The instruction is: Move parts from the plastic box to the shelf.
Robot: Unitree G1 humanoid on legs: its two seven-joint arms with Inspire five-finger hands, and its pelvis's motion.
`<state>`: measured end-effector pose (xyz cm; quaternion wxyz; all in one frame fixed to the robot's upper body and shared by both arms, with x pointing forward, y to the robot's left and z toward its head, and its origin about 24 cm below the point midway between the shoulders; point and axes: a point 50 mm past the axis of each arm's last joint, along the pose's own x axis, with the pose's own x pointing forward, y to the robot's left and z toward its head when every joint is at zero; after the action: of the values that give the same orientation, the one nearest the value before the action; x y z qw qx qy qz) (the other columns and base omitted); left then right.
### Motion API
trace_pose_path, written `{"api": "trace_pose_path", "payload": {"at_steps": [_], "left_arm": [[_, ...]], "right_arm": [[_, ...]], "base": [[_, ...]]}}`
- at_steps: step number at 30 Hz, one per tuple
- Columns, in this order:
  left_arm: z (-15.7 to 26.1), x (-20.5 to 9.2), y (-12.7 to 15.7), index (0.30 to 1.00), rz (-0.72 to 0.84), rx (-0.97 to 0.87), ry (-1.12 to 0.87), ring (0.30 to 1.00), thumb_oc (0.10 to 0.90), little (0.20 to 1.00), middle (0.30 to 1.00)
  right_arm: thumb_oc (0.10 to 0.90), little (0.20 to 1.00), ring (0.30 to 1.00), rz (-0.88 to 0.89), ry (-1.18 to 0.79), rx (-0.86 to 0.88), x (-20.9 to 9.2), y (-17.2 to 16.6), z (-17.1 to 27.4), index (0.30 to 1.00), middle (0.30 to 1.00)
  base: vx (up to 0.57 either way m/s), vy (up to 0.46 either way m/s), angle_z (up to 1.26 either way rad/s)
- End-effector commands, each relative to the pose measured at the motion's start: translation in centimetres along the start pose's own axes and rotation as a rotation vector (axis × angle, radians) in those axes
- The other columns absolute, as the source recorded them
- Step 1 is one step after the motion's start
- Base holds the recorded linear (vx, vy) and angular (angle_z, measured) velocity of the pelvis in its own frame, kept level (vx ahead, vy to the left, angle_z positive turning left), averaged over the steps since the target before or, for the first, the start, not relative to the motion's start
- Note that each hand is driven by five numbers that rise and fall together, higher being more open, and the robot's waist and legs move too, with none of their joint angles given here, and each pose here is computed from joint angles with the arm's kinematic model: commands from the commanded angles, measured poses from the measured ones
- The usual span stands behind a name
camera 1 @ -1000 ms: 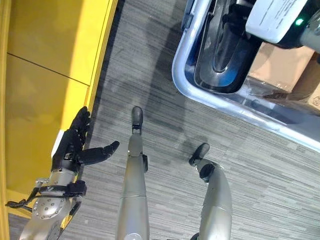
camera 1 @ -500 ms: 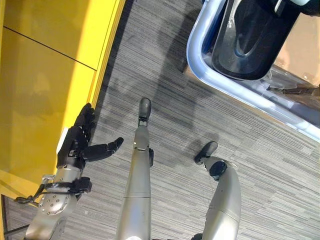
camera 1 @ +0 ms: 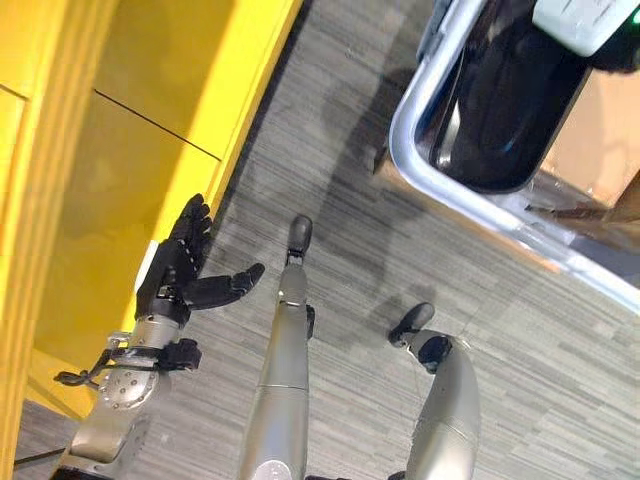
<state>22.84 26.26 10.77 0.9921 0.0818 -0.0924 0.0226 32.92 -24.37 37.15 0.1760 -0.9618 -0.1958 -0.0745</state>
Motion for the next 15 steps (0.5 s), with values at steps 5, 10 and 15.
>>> {"api": "trace_pose_path", "payload": {"at_steps": [5,10,15], "left_arm": [[2.2,0.4,0.1,1.000,-0.031,0.005,-0.113,1.000,0.900,1.000,1.000],[1.8,0.2,-0.1,1.000,-0.065,0.001,-0.085,1.000,0.900,1.000,1.000],[1.4,-0.2,0.0,1.000,-0.074,-0.013,-0.057,1.000,0.900,1.000,1.000]], "right_arm": [[0.400,0.300,0.300,0.059,-0.152,0.066,-1.2,1.1,3.0,0.300,0.300],[0.400,0.300,0.300,0.072,-0.234,0.132,-2.1,1.1,4.7,0.300,0.300],[0.400,0.300,0.300,0.089,-0.280,0.179,-2.8,1.2,5.7,0.300,0.300]], "base": [[-0.02,-0.013,-0.06],[0.02,-0.008,-0.09],[-0.01,0.030,-0.10]]}}
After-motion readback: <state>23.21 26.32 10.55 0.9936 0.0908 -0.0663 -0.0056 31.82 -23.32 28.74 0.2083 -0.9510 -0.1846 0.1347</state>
